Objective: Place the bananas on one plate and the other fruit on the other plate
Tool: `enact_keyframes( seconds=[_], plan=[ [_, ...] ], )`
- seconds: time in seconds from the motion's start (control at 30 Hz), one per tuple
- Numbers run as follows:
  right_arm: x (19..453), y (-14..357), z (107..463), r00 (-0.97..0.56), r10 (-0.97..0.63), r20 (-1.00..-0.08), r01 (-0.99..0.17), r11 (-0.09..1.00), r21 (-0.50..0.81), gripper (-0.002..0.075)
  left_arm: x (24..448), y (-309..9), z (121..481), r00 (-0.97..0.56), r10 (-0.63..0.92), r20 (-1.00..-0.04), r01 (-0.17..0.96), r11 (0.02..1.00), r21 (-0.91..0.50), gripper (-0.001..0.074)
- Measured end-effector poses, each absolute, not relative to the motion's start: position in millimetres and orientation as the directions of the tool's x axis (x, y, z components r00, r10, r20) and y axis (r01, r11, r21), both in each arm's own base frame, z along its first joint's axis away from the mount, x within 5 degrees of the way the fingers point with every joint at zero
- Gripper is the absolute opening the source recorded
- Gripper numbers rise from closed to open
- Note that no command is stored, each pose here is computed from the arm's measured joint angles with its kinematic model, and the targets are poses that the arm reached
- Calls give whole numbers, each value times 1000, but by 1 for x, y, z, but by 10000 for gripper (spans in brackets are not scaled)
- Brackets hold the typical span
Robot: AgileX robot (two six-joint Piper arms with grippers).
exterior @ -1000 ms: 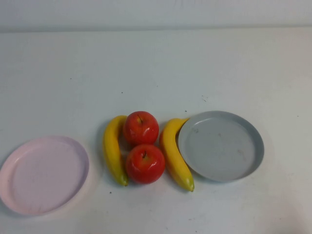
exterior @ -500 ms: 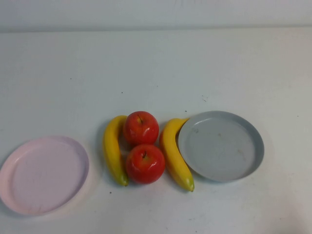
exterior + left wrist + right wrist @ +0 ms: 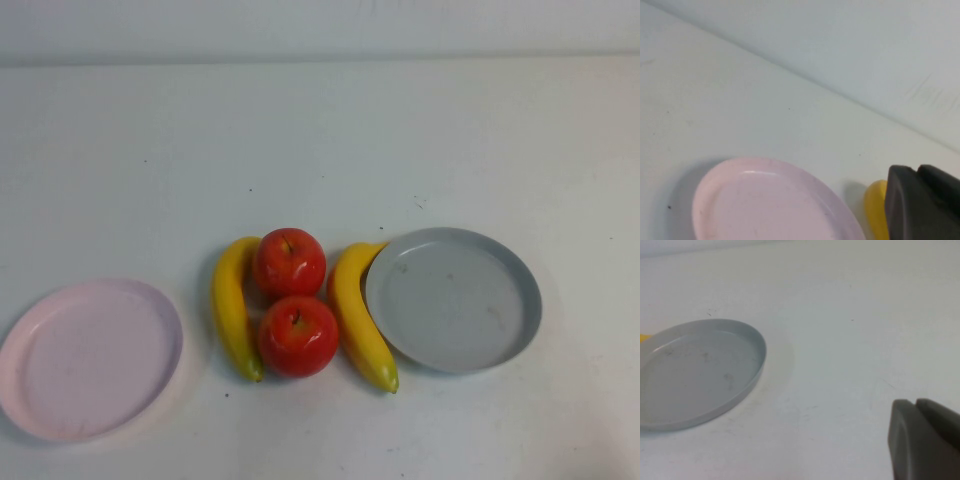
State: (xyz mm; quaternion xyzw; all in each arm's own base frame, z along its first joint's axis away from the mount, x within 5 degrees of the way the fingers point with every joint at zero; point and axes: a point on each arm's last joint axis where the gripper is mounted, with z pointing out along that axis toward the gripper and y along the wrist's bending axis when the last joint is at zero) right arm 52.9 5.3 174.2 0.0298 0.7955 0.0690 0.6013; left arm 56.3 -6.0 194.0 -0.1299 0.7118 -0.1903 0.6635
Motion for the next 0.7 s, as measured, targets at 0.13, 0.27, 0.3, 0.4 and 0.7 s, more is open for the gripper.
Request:
enact_keyframes(
  seconds=[0.13, 0.27, 0.3, 0.4, 0.7],
  plan=[
    [53, 5, 174, -275, 130, -953, -35, 989, 146, -15, 56, -7, 196, -91, -589, -803, 64, 801, -595, 3],
    [53, 5, 174, -275, 130, -953, -35, 989, 146, -15, 55, -9, 218, -163, -583, -796, 48, 801, -596, 1],
    [53, 5, 174, -275, 130, -953, -35, 989, 146, -15, 56, -10, 227, -192, -562, -805, 42, 814, -579, 1],
    [53, 5, 174, -275, 131, -952, -35, 989, 146, -15, 65, -14, 255, -306, -458, -834, 40, 870, -492, 1],
    [53, 5, 174, -275, 131, -952, -35, 989, 146, -15, 113, -45, 280, -576, 26, -817, 348, 912, -216, 1]
  ],
)
